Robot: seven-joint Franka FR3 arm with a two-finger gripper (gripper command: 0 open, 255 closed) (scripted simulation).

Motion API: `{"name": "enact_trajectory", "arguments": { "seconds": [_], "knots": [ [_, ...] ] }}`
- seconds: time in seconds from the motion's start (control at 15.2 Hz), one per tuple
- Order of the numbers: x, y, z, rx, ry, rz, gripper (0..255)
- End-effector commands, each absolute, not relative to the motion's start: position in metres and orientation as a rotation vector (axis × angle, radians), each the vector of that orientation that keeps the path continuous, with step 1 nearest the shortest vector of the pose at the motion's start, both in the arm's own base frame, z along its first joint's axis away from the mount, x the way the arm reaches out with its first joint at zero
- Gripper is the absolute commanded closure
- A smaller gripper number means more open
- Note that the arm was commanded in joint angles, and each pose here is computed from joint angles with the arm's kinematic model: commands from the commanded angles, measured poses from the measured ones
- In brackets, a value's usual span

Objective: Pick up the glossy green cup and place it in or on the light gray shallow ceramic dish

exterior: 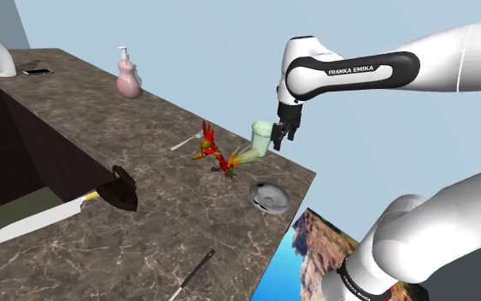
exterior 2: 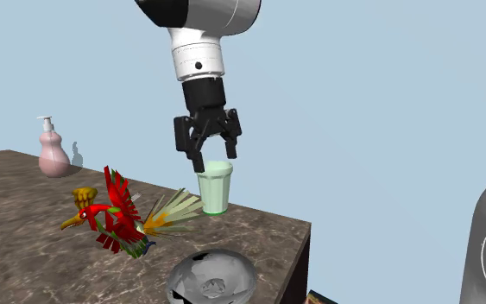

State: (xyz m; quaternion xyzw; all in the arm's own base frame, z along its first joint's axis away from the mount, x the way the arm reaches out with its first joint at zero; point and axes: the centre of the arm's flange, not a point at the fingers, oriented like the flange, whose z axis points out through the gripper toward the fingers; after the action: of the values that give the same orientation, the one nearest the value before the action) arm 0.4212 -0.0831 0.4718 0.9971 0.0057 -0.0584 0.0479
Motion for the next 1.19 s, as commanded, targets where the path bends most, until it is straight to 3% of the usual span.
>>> {"name": "enact_trajectory", "arguments": {
  "seconds": [0.0, 1.12],
  "knots": [
    [0.442, -0.093, 0.462, 3.025, 0.039, -0.162, 0],
    [0.595, -0.177, 0.405, 2.912, 0.183, -0.058, 0]
  ]
}}
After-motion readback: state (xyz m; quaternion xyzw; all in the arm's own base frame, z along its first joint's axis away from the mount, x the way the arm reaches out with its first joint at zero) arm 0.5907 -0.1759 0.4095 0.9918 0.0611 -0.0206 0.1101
